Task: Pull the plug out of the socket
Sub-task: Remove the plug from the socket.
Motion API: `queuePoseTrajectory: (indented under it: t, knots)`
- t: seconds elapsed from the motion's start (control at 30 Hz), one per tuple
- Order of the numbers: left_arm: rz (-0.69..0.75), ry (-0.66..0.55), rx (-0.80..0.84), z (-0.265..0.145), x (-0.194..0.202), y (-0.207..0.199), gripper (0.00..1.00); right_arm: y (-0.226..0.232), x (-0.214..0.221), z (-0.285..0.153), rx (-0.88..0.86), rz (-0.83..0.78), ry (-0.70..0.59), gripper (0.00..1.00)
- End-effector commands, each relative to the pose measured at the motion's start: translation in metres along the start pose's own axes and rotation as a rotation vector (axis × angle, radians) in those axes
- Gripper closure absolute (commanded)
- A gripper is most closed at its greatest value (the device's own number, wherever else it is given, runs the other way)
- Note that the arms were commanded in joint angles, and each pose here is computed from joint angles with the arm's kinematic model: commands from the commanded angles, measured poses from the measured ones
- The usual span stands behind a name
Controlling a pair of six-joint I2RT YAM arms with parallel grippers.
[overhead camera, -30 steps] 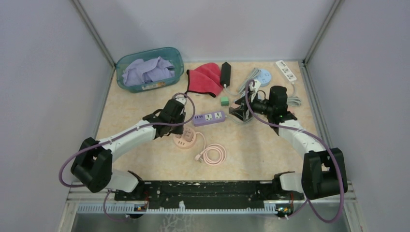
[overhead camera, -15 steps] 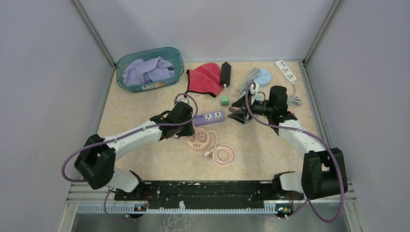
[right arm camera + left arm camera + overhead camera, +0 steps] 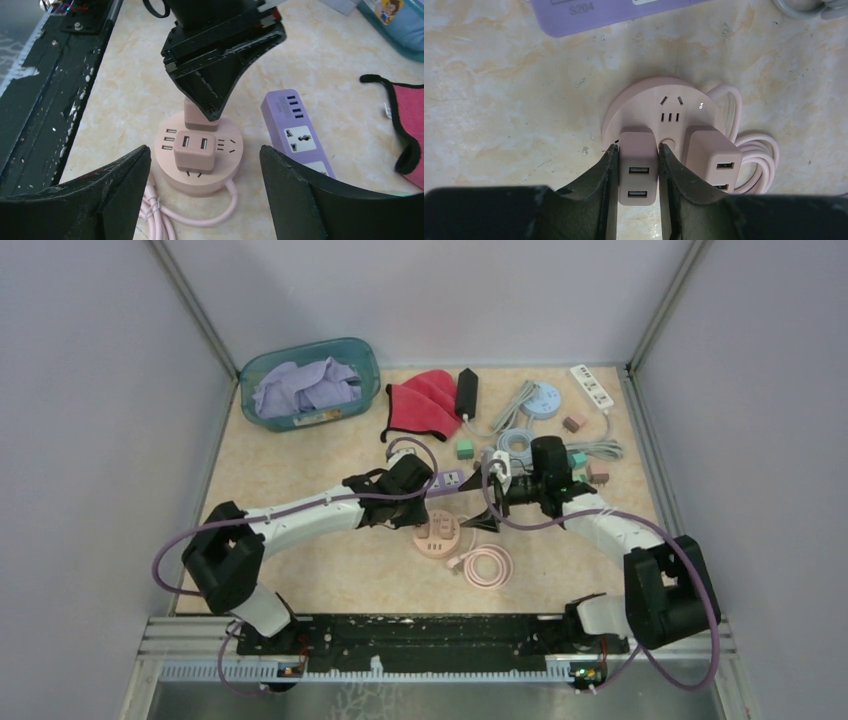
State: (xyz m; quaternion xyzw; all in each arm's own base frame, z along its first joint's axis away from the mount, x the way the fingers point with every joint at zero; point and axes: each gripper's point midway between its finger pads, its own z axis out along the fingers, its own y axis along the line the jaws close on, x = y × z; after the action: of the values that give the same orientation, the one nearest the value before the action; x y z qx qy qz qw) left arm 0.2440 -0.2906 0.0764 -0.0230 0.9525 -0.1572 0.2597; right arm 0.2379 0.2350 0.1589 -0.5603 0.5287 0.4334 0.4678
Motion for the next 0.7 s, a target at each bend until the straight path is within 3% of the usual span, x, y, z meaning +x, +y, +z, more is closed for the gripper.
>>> queuePoseTrajectory:
  t: [0.0,0.13,0.47,0.67]
  knots:
    - [-0.019,0.092,0.005,0.006,0.022,-0.006,0.90,0.008,0.008,0.011,-0.053,-0.131,0.021,0.19]
    - [-0.011,0.079,0.039,0.002,0.018,-0.012,0.67,0.006,0.018,0.021,-0.047,-0.119,0.083,0.19]
    - [0.064,0.007,0.097,-0.014,0.010,-0.008,0.51,0.007,0.024,0.025,-0.052,-0.117,0.117,0.18]
    - [0.211,-0.115,0.248,-0.040,0.000,-0.012,0.26,0.008,0.026,0.030,-0.057,-0.108,0.133,0.17]
